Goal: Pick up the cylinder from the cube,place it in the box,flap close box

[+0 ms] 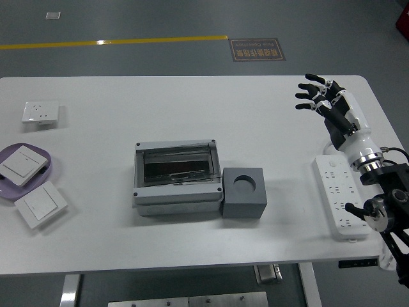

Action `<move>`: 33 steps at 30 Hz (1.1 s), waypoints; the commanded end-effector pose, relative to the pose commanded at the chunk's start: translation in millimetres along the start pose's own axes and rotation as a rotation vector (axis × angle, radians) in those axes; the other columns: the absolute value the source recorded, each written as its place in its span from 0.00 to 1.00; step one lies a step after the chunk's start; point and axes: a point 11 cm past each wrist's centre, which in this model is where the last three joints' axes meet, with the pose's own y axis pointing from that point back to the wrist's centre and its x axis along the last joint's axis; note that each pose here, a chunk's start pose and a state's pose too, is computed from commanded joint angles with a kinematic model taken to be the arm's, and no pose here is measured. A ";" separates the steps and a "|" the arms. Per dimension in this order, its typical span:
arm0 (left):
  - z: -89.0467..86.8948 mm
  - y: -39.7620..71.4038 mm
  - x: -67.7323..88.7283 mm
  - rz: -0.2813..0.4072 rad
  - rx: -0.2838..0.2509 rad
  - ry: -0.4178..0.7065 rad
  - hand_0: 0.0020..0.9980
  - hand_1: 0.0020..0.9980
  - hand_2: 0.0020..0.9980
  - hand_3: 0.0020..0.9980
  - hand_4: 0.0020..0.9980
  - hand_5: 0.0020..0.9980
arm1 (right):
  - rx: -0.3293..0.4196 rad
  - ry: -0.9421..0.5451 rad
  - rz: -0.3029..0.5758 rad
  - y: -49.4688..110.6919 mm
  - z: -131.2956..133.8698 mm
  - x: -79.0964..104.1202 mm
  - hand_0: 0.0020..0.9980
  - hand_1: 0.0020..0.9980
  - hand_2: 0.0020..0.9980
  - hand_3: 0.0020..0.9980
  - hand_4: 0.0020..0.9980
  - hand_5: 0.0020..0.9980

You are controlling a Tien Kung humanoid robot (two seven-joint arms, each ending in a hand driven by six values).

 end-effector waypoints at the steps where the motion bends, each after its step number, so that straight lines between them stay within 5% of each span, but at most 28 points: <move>1: -0.3 -0.1 -0.6 -0.001 0.001 -0.001 0.58 0.62 0.61 0.62 0.68 0.21 | 0.000 0.000 0.001 0.2 -0.1 0.5 0.53 0.61 0.64 0.72 0.79 0.45; 7: -4.4 -0.6 -7.4 -0.010 0.005 -0.004 0.58 0.62 0.61 0.62 0.68 0.21 | -0.004 0.003 0.001 2.3 0.8 2.0 0.53 0.60 0.63 0.72 0.79 0.46; 14: -32.2 -1.0 -29.8 -0.042 0.055 0.015 0.58 0.62 0.61 0.63 0.69 0.21 | -0.017 0.005 0.003 6.4 6.4 1.0 0.53 0.60 0.63 0.71 0.79 0.46; 33: -2.4 -1.8 -23.3 -0.031 0.003 -0.044 0.58 0.62 0.61 0.63 0.69 0.21 | 0.015 0.048 0.057 12.2 2.8 7.7 0.53 0.60 0.63 0.70 0.79 0.47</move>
